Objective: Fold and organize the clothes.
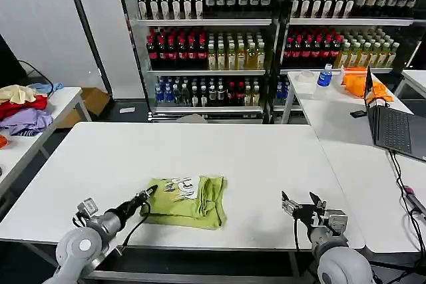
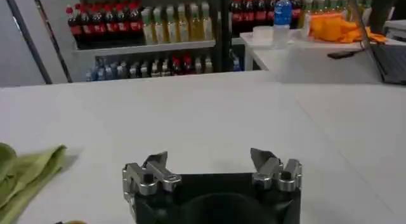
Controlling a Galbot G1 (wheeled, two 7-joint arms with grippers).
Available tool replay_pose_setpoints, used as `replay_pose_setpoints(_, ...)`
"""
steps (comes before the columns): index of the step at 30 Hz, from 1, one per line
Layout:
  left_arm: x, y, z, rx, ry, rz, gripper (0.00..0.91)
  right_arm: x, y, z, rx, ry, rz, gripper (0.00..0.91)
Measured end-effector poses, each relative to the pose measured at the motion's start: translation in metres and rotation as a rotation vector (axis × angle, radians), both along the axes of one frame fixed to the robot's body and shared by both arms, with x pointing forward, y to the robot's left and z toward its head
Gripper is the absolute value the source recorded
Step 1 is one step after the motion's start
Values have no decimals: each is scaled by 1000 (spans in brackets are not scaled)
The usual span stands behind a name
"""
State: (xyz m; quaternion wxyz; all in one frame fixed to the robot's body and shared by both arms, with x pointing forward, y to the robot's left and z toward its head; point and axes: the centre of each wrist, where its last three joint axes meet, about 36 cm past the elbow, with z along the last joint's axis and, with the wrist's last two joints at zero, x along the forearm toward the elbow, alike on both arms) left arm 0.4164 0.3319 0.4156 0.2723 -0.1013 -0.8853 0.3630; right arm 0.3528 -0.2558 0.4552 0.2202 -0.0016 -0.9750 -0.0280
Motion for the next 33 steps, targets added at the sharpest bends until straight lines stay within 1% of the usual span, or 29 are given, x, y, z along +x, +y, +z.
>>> replay_pose_setpoints(2, 2, 7, 6, 7, -12, 13, 20, 0, -1, 1, -1, -1, -1, 907)
replay_pose_setpoints(5, 5, 22, 18, 26, -33, 40, 30, -1, -2, 3, -2, -4, -2, 907)
replay_pose_setpoints(7, 8, 37, 30, 49, -56, 64, 20, -1, -3, 3, -2, -5, -1, 907)
replay_pose_setpoints(8, 9, 46, 36, 63, -67, 76, 30, 0, -3, 4, -2, -7, -2, 907)
replay_pose_setpoints(11, 13, 76, 58, 127, -106, 114, 30, 1, -3, 5, 2, -11, -1, 907)
replay_pose_setpoints(14, 16, 109, 84, 220, -150, 152, 30, 2, -2, 6, 6, -15, 4, 907)
replay_pose_setpoints(16, 18, 129, 105, 295, -184, 165, 30, 2, 0, 7, 9, -17, 8, 907)
replay_pose_setpoints(18, 20, 141, 125, 371, -216, 172, 30, 3, 2, 7, 13, -19, 11, 907)
replay_pose_setpoints(19, 20, 145, 133, 404, -228, 174, 30, 3, 2, 7, 14, -20, 12, 907)
replay_pose_setpoints(22, 19, 146, 149, 504, -269, 157, 30, 4, 4, 5, 17, -17, 14, 907)
replay_pose_setpoints(24, 16, 137, 150, 574, -290, 134, 30, 4, 6, 3, 17, -13, 14, 907)
replay_pose_setpoints(26, 13, 124, 140, 632, -292, 104, 30, 4, 8, 0, 17, -5, 12, 907)
replay_pose_setpoints(33, 5, 62, 71, 840, -301, -3, 30, 0, 11, -4, 12, 4, -4, 907)
